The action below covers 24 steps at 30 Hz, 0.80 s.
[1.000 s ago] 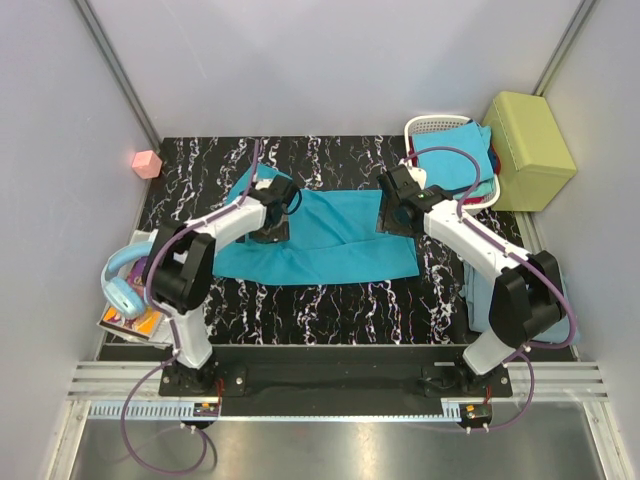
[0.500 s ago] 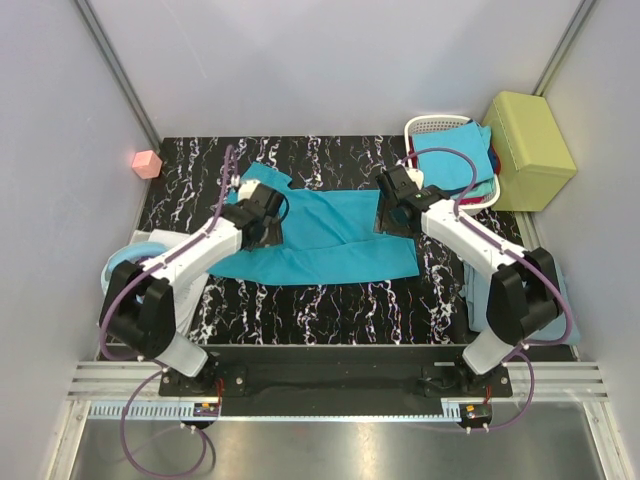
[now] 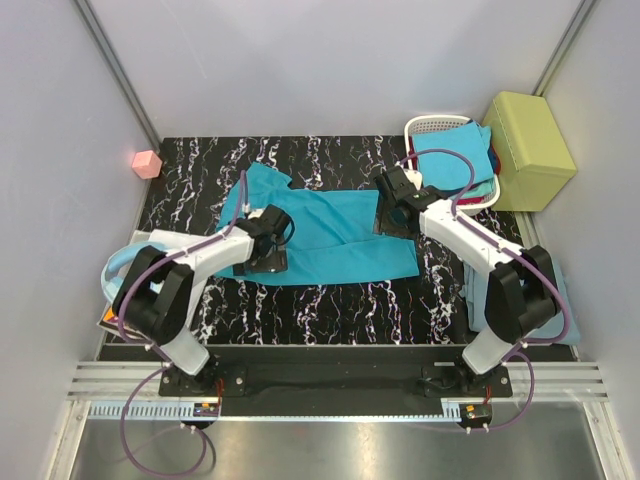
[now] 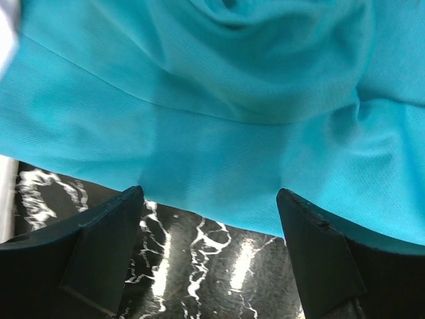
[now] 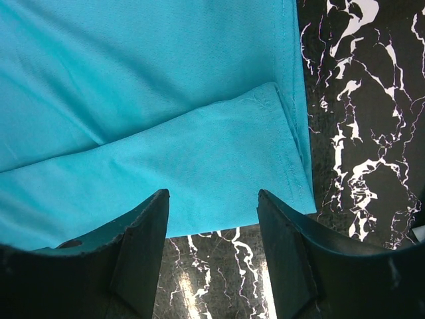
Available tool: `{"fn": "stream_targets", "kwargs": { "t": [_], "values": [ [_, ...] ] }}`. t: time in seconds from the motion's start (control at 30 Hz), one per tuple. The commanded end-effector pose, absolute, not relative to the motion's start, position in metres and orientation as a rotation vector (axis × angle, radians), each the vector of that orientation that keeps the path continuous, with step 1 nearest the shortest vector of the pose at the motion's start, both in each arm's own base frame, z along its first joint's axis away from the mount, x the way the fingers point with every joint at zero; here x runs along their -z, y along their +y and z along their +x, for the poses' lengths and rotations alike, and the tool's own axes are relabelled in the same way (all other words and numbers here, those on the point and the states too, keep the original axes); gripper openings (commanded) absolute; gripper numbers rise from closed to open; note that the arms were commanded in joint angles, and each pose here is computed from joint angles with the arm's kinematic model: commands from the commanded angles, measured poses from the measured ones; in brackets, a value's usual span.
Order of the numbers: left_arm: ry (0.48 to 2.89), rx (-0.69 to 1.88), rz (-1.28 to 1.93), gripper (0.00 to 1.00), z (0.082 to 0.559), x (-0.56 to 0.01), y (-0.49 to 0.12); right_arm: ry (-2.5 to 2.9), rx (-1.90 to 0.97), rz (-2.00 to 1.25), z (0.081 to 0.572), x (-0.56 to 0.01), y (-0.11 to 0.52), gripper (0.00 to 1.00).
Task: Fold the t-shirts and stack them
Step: Fold the flattened tshirt in 1/3 of the way
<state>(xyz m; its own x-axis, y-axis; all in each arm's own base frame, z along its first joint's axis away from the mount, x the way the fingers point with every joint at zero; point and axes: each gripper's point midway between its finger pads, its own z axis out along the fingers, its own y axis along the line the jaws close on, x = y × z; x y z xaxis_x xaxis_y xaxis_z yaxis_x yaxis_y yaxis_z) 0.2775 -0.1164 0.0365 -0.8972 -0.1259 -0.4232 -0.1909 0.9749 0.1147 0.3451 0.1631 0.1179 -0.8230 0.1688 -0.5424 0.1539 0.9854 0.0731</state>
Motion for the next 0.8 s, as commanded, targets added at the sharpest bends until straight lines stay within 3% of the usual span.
{"fn": "stream_targets", "kwargs": {
  "t": [0.0, 0.77],
  "values": [
    [2.772, -0.13, -0.242, 0.87, 0.268, -0.019, -0.131, 2.562, -0.066, 0.232, 0.341, -0.113, 0.169, 0.63],
    [2.827, -0.127, -0.131, 0.86, 0.235, -0.009, -0.149, 2.973, -0.115, 0.537, 0.23, -0.005, 0.165, 0.63]
  ]
}}
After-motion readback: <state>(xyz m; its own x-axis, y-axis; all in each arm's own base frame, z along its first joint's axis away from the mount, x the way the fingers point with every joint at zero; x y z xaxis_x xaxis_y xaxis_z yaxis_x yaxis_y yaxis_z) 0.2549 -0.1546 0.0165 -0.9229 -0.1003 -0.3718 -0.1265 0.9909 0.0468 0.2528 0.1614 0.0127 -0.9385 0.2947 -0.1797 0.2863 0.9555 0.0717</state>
